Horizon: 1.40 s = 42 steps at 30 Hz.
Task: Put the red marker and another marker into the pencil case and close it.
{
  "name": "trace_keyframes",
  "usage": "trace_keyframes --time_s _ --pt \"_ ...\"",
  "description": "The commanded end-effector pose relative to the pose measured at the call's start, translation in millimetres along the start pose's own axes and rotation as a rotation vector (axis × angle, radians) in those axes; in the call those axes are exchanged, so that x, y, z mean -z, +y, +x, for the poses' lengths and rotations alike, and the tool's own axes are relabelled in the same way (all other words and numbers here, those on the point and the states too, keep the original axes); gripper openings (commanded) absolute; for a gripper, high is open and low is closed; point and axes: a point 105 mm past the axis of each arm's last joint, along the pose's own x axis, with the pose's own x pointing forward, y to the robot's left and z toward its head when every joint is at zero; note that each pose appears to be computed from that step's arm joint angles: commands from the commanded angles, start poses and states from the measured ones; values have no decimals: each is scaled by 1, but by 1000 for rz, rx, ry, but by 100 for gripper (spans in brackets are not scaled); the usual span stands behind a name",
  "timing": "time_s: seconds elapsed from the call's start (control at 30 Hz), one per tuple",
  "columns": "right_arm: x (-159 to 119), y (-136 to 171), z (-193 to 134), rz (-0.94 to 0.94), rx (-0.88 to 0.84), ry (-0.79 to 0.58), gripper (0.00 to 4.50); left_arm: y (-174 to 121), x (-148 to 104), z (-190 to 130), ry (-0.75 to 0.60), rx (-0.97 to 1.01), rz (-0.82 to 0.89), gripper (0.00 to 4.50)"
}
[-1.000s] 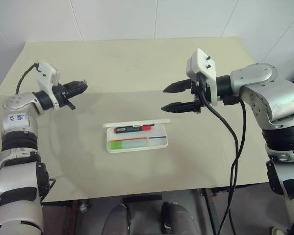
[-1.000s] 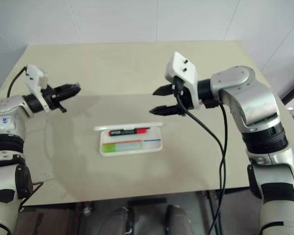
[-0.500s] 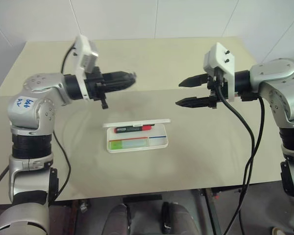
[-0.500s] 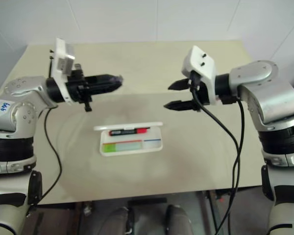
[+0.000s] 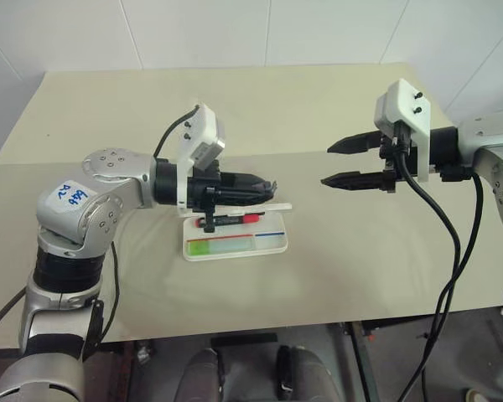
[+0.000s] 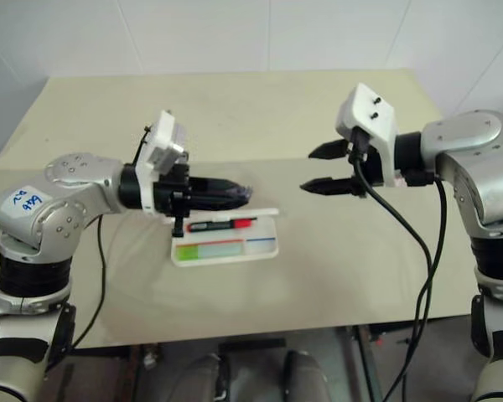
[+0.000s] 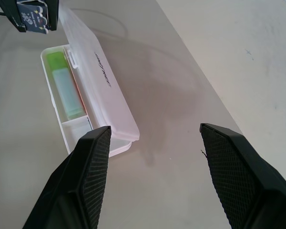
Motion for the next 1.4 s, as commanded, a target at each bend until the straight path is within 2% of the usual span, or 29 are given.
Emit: trace_keyframes --time_s 0.03,0.3,0.5,0.93,1.4 --pt "-10 -1 -10 -37 27 -23 315 -15 6 4 25 39 5 41" --pt "-10 -1 -7 -46 12 -32 315 -24 39 4 132 12 3 41" --pt "-10 -2 -5 -51 8 -38 315 -25 51 3 179 -27 46 41" --pt "-9 -1 -4 -61 -8 -41 315 -38 50 11 139 -6 55 41" --pt "-8 0 -2 -63 -22 -37 315 -48 50 -4 207 -47 110 41"
